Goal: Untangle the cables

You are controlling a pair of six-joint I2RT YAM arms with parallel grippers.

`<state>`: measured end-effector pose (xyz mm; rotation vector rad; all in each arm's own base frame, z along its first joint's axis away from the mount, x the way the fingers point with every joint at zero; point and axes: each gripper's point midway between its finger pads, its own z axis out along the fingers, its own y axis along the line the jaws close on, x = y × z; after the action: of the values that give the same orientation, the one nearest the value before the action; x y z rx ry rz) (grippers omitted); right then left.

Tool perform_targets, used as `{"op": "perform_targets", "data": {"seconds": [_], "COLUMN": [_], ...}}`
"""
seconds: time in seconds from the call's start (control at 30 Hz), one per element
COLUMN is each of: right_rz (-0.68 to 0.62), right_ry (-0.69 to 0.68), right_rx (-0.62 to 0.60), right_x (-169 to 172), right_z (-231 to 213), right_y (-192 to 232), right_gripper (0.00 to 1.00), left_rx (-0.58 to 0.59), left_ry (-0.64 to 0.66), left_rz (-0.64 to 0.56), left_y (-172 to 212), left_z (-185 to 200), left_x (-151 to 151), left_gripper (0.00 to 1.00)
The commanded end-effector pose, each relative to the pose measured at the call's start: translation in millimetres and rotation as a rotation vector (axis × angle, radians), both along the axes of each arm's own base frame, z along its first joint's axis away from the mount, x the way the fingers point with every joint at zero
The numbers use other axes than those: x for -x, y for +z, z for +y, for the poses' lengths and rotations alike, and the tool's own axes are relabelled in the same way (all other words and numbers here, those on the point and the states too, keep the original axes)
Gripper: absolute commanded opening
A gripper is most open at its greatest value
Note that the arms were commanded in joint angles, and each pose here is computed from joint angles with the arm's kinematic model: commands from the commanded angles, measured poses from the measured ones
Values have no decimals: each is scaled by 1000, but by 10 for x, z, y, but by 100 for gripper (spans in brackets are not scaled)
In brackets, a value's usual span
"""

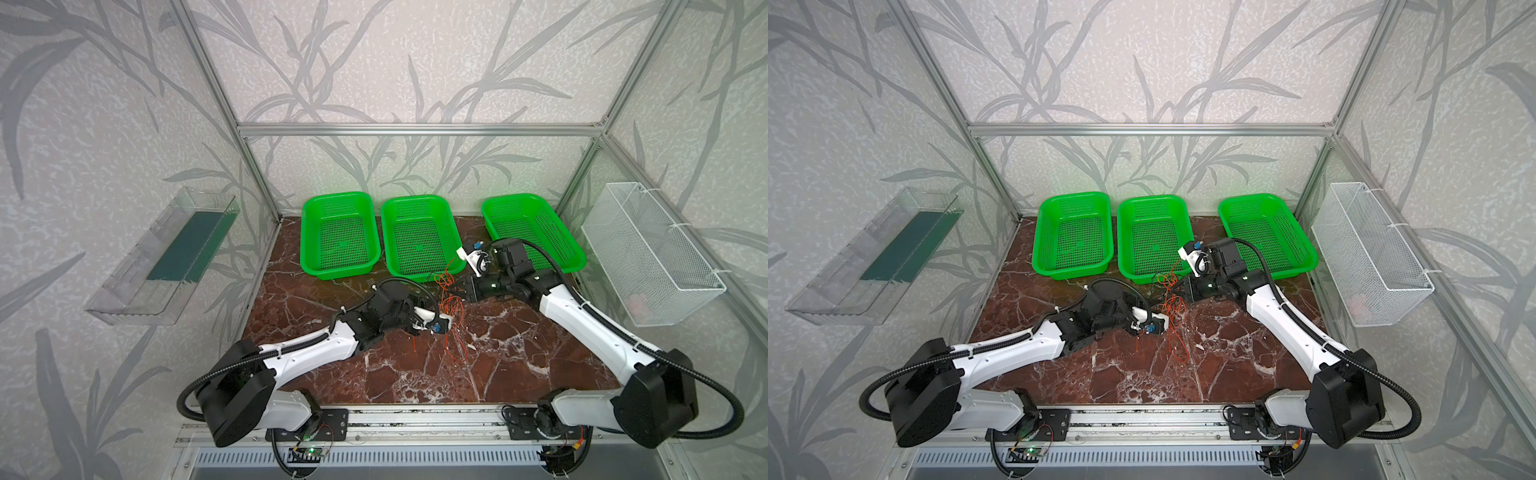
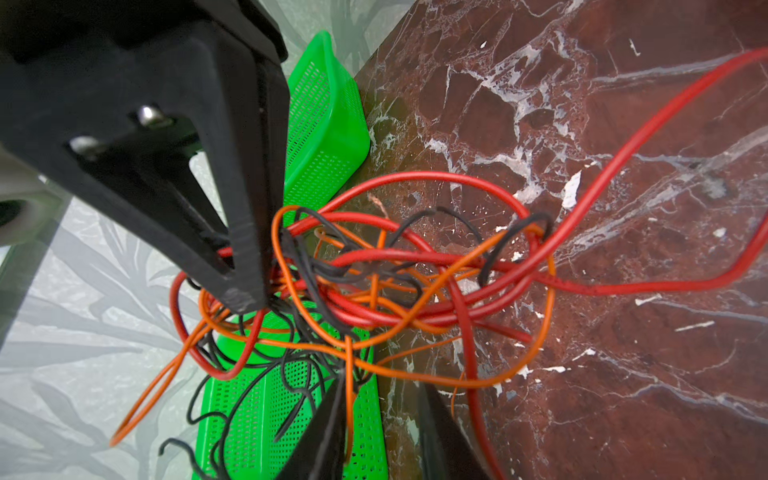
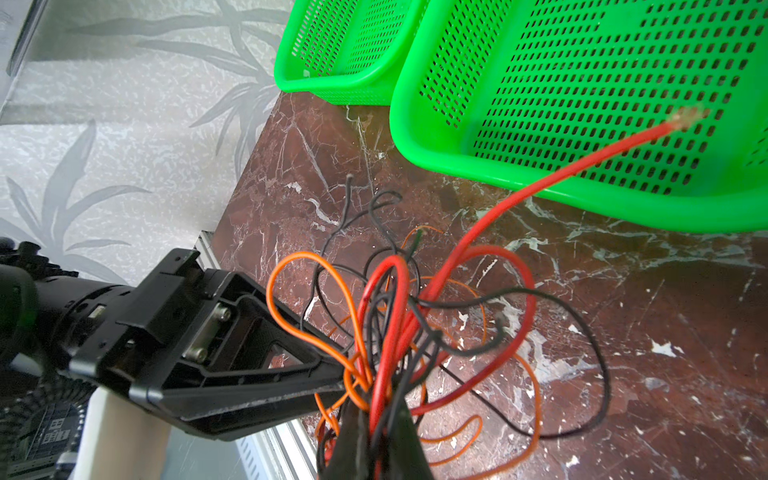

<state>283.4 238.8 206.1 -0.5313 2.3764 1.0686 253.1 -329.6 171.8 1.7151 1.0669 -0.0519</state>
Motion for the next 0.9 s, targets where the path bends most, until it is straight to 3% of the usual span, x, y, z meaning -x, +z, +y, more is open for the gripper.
{"op": "perform_targets", "data": {"seconds": [0.0, 0.13, 0.47, 0.87], "right_rz": [6, 17, 14, -87], "right_ry": [19, 1, -277, -444], "right_rx": [-29, -20, -14, -2], "right_x": [28, 1, -354, -516], "right_z": [51, 33, -510, -1004], "right_y": [90, 40, -114, -164], "right_gripper": [5, 5, 5, 5], "left_rx": [37, 50, 100, 101], "left_ry": [-21, -27, 7, 168], "left_rz": [-50, -44, 78, 140], "left_y": [190, 209, 240, 96], "left_z": [-112, -145, 99, 556], "left_x": [-30, -2, 273, 389], "left_gripper": [19, 0, 0, 0]}}
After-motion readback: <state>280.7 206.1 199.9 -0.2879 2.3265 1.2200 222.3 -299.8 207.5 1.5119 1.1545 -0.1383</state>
